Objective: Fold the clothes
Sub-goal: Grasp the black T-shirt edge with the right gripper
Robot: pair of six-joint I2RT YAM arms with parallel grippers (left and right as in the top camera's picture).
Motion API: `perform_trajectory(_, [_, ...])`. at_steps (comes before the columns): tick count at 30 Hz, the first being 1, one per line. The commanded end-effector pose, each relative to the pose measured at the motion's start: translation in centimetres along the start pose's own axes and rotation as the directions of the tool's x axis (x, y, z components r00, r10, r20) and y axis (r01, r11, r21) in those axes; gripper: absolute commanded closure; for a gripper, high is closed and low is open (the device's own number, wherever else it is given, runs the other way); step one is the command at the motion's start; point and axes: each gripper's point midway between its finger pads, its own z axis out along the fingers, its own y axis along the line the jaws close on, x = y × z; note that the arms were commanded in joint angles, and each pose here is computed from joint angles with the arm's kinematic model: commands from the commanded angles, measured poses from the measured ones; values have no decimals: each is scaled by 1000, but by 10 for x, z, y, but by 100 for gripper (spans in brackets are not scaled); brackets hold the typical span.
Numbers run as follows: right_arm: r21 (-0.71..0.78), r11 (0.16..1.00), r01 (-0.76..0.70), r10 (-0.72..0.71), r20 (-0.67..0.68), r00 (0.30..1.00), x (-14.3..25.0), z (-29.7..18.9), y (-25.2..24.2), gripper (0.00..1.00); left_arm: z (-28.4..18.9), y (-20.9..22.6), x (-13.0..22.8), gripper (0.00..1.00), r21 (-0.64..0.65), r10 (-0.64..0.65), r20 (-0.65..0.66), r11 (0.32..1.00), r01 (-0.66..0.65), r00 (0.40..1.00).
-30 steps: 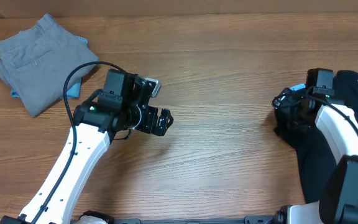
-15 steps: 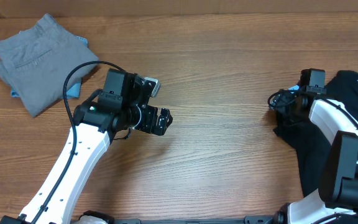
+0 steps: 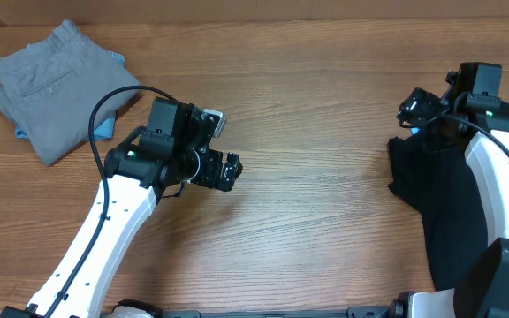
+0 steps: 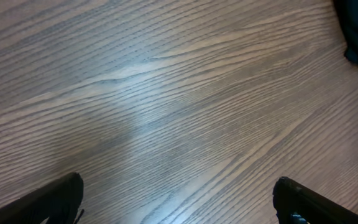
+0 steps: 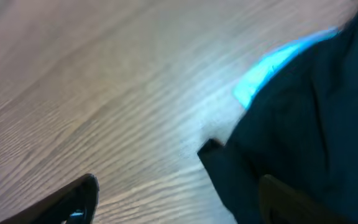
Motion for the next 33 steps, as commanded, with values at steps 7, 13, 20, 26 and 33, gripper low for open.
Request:
perform_trajectory(7, [74, 996, -55, 69, -213, 975, 55, 62, -14, 26, -5, 15, -11, 0, -99, 31, 28, 995, -28, 999])
perform_trajectory(13, [109, 993, -45, 70, -236, 969, 63, 85, -18, 32, -5, 15, -11, 0, -100, 31, 29, 995, -28, 999])
perform_trajectory(20, [178, 982, -63, 100, -212, 972, 60, 84, -32, 64, -5, 15, -10, 0, -100, 29, 26, 995, -27, 999])
perform_trajectory(26, [224, 973, -56, 98, -183, 978, 54, 83, -42, 23, -5, 15, -10, 0, -100, 29, 26, 995, -27, 999])
perform_trajectory(33, [236, 970, -54, 89, -140, 986, 45, 85, -44, 34, -5, 15, -10, 0, -100, 30, 26, 995, -27, 999])
